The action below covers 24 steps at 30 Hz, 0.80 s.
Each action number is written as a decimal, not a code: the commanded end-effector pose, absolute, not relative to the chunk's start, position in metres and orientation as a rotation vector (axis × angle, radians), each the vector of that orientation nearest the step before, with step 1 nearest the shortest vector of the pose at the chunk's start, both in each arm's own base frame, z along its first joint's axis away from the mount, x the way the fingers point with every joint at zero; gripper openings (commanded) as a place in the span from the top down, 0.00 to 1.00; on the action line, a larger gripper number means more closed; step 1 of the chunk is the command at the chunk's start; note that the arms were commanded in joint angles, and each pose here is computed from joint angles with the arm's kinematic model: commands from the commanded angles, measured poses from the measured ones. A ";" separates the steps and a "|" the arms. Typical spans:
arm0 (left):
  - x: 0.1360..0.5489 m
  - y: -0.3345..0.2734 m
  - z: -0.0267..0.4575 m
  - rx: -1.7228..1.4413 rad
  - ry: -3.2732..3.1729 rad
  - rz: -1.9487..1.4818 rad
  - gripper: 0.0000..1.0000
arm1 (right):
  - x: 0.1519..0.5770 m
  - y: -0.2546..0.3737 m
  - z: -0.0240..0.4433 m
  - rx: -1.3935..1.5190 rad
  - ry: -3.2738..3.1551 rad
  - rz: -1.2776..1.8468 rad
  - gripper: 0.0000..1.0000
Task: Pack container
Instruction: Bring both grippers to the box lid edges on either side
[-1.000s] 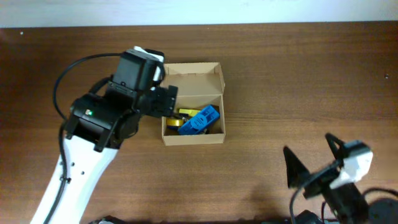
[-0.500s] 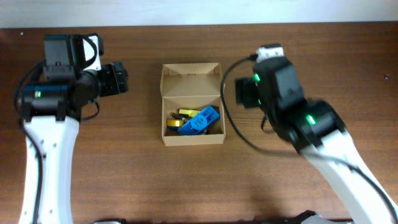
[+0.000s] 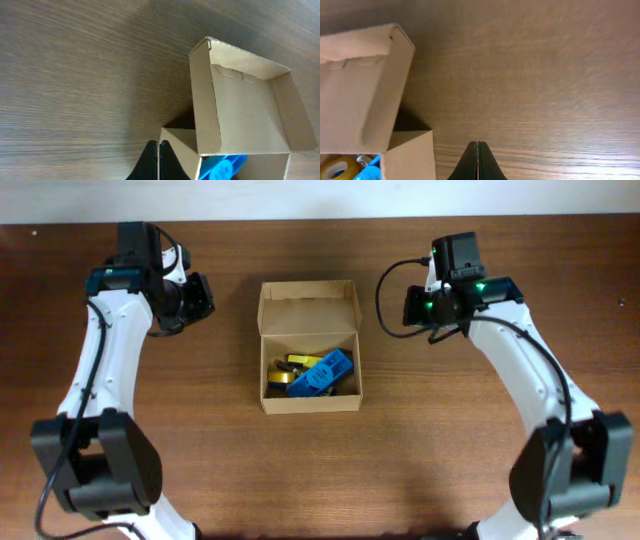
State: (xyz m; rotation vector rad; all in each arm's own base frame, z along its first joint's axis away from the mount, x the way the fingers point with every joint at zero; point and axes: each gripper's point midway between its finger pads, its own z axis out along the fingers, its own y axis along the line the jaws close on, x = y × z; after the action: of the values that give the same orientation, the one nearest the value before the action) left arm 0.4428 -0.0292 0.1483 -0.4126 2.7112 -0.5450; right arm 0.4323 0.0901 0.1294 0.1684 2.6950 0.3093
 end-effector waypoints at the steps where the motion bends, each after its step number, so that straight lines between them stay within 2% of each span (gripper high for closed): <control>1: 0.447 -0.039 0.123 -0.528 2.756 -0.677 0.98 | 0.437 0.109 0.113 0.219 2.743 0.529 0.97; 7: 0.452 -0.056 0.075 -0.592 2.827 -0.843 0.98 | 0.440 0.136 0.067 0.266 2.821 0.755 0.96; 12: 0.462 -0.075 0.053 -0.605 2.817 -1.006 0.98 | 0.452 0.147 0.055 0.331 2.794 0.856 0.96; 24: 0.474 -0.119 0.043 -0.553 2.801 -1.055 0.98 | 0.466 0.191 0.035 0.308 2.740 1.014 0.96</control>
State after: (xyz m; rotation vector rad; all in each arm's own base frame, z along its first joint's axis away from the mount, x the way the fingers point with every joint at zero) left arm 0.4715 -0.1076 0.0453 -0.5355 2.8031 -1.0083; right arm 0.4633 0.1725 0.0312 0.3459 2.7560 0.9535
